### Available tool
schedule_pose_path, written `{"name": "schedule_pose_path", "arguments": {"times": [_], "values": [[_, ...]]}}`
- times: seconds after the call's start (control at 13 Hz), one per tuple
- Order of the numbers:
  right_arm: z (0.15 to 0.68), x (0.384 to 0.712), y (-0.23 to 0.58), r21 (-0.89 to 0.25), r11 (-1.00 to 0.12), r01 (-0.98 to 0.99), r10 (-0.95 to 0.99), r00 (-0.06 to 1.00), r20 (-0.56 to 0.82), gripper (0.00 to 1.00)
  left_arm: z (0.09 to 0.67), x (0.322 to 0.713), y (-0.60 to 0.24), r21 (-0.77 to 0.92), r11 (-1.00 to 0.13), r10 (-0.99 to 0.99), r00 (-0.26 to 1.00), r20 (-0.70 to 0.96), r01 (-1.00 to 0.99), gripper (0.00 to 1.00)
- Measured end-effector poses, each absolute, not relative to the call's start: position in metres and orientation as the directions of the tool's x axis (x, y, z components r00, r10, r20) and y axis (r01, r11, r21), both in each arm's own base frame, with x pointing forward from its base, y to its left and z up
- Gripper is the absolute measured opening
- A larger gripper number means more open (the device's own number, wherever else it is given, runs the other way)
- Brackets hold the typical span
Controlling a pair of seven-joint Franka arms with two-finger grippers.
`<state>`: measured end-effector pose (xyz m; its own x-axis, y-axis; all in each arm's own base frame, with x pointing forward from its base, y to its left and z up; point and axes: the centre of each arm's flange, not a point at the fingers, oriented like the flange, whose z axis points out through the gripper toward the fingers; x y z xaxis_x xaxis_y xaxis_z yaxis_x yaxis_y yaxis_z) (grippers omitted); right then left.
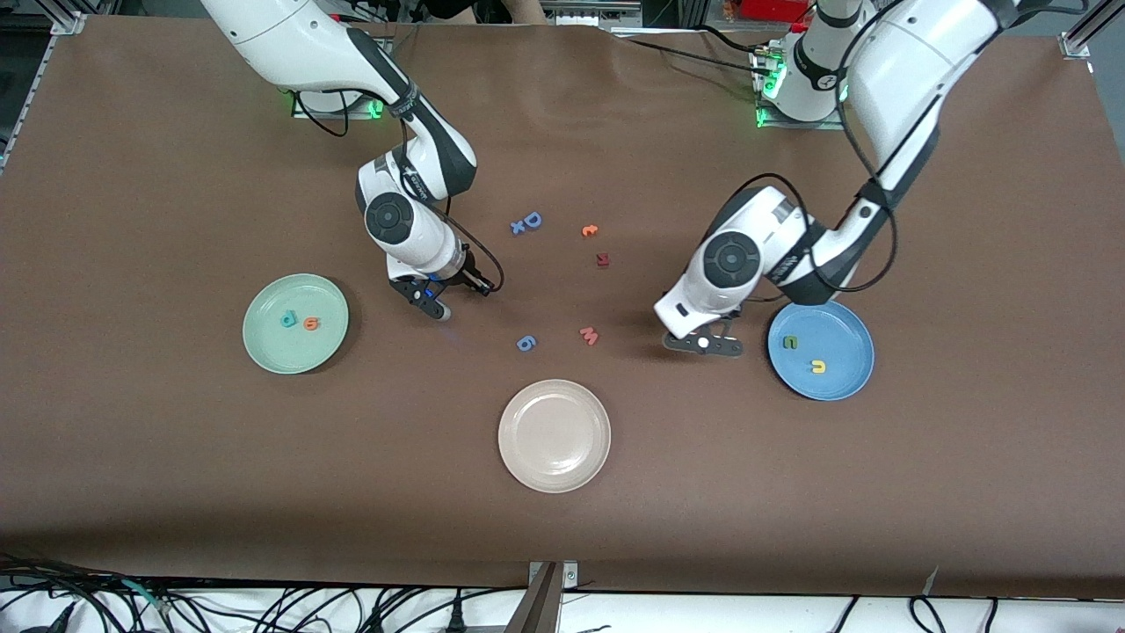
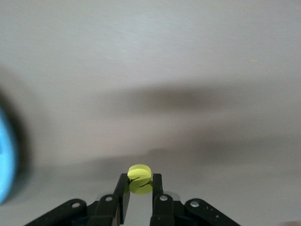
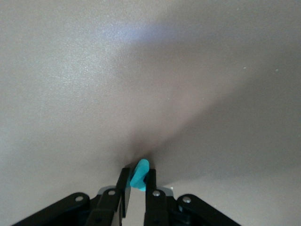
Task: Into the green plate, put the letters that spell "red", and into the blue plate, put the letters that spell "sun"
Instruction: 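Place the z and bar on blue and green plates with both grippers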
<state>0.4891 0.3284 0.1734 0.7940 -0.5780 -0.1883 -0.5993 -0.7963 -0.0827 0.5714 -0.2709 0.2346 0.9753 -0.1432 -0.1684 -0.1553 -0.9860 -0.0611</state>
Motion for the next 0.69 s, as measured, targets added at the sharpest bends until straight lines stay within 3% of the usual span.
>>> {"name": "schedule_pose_path", "arguments": {"times": [0.39,0.69], "values": [[0.178,0.491,0.327,-0.077,-0.798,-0.598,-0.577,0.794,-0.190,0.17,0.251,0.603,-0.150,-0.028,-0.946,-0.304,0.916,-0.261,-0.322,0.24],[0.226,0.519,0.286,0.009,-0.835,-0.550,-0.539,0.815,-0.210,0.17,0.242,0.613,-0.060,0.028,-0.909,-0.405,0.866,-0.293,-0.416,0.24]]}}
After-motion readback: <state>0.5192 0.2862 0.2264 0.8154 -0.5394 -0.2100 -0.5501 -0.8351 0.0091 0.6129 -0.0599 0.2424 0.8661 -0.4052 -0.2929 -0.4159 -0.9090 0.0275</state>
